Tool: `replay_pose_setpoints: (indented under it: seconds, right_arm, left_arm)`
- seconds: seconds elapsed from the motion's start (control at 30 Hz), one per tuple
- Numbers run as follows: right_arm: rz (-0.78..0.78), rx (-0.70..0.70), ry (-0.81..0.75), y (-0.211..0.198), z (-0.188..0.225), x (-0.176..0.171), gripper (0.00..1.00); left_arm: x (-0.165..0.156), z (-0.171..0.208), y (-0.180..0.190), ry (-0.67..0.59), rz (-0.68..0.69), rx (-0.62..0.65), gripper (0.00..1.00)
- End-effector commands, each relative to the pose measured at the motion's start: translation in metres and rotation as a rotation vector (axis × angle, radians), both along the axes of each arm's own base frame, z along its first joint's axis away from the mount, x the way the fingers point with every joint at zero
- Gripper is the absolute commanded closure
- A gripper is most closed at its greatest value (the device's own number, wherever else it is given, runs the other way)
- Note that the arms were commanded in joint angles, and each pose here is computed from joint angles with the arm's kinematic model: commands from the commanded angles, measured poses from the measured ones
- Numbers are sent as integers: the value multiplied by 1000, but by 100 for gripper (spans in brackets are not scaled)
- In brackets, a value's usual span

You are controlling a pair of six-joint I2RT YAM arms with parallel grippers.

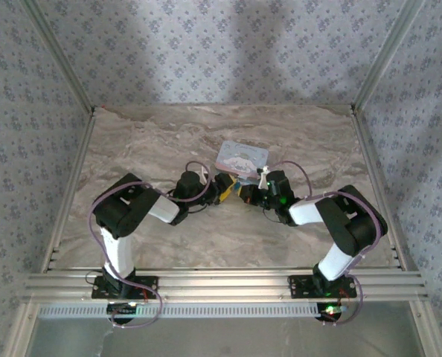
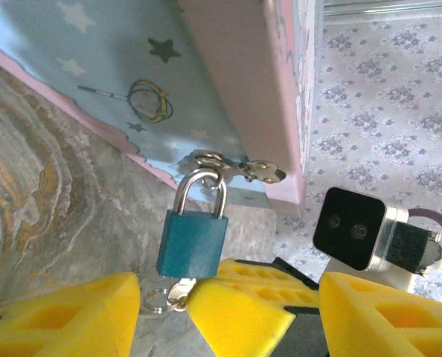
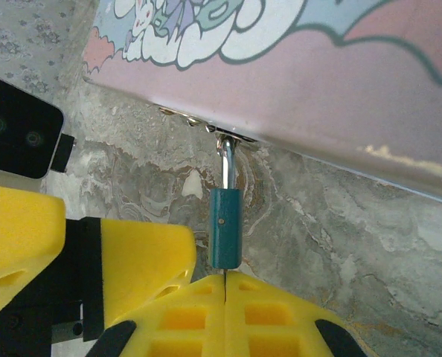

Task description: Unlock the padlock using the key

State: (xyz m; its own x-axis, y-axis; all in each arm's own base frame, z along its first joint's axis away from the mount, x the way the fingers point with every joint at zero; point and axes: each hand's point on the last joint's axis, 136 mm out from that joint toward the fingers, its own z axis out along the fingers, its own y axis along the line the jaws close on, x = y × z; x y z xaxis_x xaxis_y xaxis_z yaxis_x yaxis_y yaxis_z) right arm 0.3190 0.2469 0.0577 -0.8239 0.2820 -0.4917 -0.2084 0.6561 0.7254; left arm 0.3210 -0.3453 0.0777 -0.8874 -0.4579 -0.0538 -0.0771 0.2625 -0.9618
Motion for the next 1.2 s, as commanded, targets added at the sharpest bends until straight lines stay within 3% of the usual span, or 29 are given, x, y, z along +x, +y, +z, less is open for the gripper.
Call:
replay_pose_setpoints:
  seconds: [0.0,0.47,0.87,1.17]
  right_arm:
    - [3,35,-44,5,17,10,100]
    - [3,36,-44,5,17,11,100]
    - [-17,71,-44,5,22,17,100]
    - [-15,87,-26,7,20,18,100]
  left_arm:
    - [8,5,-4,-45,-4,-36,34]
    - [16,-8,-14,-30,-40,-14,33]
    - [12,-12,-26,0,-96,-20,42]
    - [13,-13,-27,4,-99,-24,58]
